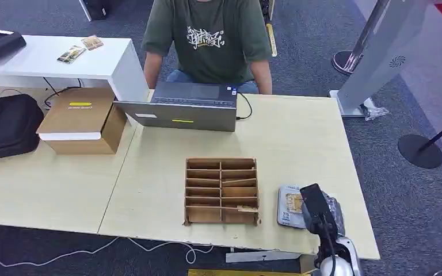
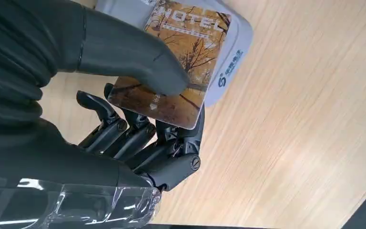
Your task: Pass the card to the sensor for recognition and then transmit it.
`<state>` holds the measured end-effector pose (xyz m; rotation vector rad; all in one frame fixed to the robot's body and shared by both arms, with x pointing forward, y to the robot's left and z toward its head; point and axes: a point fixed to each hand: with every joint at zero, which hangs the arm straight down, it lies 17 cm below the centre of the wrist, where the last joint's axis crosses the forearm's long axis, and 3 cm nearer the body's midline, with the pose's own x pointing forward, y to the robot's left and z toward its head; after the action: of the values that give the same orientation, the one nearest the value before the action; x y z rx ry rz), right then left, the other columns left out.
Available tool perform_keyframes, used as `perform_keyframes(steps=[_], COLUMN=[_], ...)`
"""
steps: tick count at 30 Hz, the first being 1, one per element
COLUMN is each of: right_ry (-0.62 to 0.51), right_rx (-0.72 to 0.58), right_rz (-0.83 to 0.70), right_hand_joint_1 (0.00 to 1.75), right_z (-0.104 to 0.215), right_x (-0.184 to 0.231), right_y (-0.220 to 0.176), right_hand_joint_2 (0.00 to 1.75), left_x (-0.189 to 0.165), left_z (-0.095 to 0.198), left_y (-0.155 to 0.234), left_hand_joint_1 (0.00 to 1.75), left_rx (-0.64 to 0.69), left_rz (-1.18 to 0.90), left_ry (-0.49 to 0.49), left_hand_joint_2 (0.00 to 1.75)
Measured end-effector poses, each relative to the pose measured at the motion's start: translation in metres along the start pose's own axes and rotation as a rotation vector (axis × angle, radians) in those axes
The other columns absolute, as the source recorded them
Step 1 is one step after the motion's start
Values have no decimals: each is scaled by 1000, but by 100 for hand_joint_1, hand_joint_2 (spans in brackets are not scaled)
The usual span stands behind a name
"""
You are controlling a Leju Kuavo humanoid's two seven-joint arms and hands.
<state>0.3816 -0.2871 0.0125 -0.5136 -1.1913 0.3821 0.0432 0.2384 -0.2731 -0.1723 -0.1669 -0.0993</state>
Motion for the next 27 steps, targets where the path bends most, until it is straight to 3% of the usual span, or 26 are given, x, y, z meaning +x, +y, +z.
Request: perform_keyframes(steps=[12,27], right_ry=[-52,-41], right_rx=[68,112], right_rz=[144,152], right_hand_joint_1=[175,175], right_z=[-17,-18], right_x=[16,7], right_y=[16,30], right_hand_joint_2=[175,175], left_x=[1,0], left_z=[0,1], left_y=[8,13], left_hand_joint_1=[0,0], left_rx=[14,24], left_rz=[-7,-17], left_ry=[-1,1], left_hand_joint_2=[0,0])
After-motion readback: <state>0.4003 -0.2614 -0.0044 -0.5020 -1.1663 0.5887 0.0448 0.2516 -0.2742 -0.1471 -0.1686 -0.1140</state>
